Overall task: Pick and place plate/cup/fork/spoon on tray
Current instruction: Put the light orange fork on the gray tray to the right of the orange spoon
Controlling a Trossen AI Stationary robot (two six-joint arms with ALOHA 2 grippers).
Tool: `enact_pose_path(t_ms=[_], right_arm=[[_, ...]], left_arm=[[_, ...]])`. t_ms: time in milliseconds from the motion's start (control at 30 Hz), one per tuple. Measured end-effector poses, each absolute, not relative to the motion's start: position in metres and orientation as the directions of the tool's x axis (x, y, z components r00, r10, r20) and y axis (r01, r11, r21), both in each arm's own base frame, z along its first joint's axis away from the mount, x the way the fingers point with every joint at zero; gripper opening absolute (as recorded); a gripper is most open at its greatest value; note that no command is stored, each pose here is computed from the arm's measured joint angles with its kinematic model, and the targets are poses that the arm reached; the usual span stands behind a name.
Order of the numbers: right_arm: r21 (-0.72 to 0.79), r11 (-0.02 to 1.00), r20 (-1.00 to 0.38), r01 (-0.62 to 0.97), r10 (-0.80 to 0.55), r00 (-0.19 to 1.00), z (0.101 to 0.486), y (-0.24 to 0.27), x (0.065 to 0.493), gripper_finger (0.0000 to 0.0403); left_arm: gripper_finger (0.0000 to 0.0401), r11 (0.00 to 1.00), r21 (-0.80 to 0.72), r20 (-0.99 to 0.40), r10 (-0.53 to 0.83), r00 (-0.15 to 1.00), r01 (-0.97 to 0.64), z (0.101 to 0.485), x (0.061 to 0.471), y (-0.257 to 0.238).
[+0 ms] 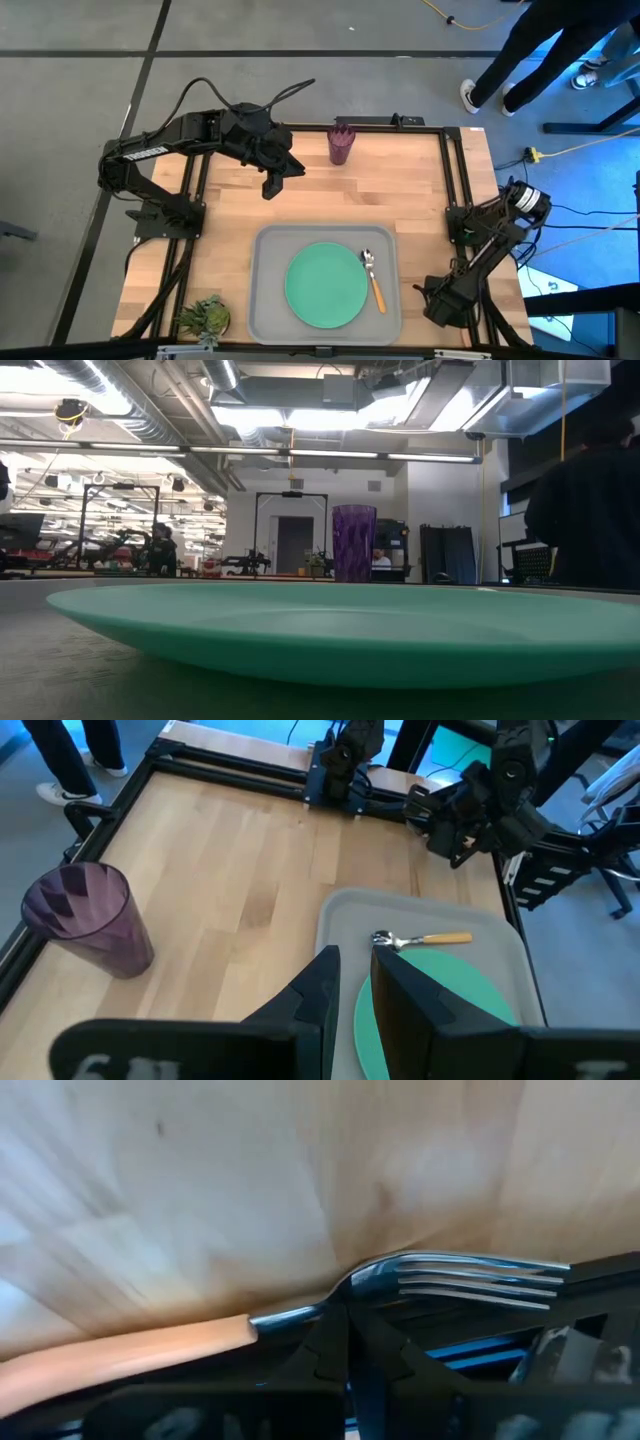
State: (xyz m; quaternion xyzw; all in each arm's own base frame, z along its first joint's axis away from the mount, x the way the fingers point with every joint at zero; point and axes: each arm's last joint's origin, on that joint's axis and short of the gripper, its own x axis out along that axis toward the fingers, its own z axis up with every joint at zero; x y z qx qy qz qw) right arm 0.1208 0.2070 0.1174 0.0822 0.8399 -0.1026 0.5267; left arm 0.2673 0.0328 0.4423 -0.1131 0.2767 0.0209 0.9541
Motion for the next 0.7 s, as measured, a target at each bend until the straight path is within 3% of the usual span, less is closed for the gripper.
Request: enact_pose_path(t_ms=[700], right_arm=[[-0.092,0.942,-0.931,0.321,0.033,-0.363,0.117,0.172,0.164,0.0]], left_arm=[[0.0053,0.985,-0.158,-0.533,-0.023,0.846,-0.073,0.442,0.267,0.033]])
